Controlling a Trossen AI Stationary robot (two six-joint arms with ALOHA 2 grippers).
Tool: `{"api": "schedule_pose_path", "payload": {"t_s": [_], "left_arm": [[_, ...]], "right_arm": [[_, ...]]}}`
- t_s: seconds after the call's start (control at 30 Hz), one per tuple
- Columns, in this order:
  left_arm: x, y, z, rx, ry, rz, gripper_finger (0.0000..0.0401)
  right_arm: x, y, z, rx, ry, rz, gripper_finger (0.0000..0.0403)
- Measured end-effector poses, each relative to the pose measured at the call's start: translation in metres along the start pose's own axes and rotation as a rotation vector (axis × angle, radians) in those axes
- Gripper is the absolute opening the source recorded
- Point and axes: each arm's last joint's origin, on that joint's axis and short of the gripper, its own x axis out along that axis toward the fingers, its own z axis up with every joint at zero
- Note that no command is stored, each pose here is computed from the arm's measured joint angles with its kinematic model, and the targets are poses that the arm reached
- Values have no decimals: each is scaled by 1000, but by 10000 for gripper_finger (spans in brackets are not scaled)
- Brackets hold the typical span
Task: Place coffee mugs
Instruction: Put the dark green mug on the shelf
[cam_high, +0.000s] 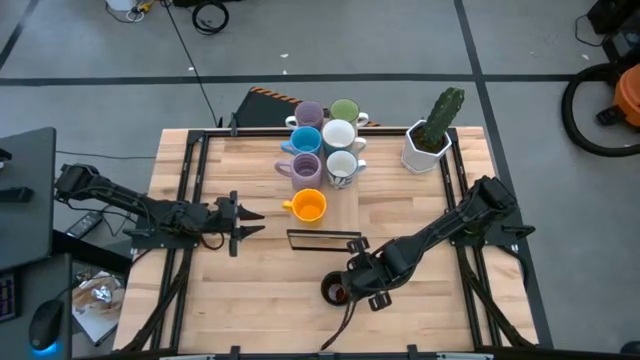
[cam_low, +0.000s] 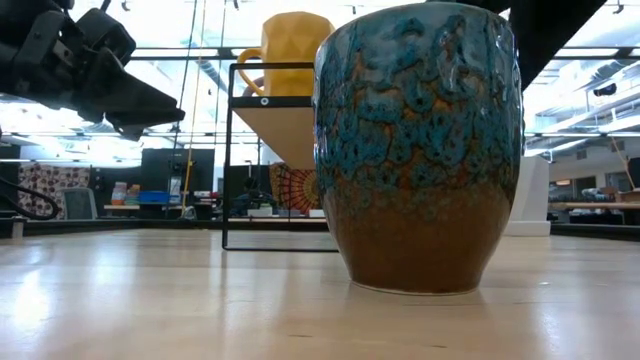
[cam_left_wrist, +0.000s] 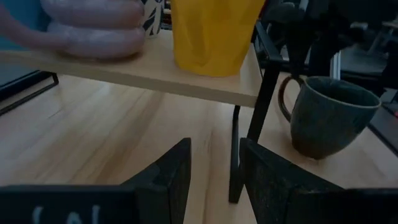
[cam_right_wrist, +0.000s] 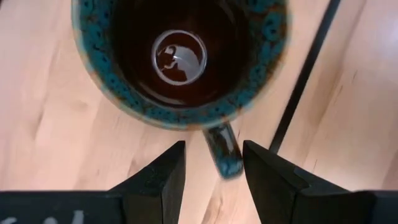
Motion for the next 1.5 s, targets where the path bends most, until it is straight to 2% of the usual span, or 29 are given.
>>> {"api": "schedule_pose_path", "payload": {"t_s": [0.27, 0.53, 0.63, 0.9, 1.1, 1.33, 1.5], "left_arm": [[0, 0, 0, -23, -2, 0, 142], [0, 0, 0, -26, 0, 0, 142], [0, 0, 0, -26, 0, 0, 142], [0, 0, 0, -26, 0, 0, 142], [0, 0, 0, -26, 2, 0, 142], [0, 0, -1, -23, 8, 2, 142], [0, 0, -2, -17, 22, 5, 142]], "right_arm": [[11, 3, 0, -73, 33, 22, 165], [10, 7, -1, 53, 73, 180, 165], [10, 9, -1, 112, 83, 202, 165], [13, 9, -1, 271, 83, 125, 165], [14, 10, 3, 390, 49, 120, 165], [29, 14, -6, 431, 62, 117, 158], [36, 15, -8, 430, 46, 124, 129]]}}
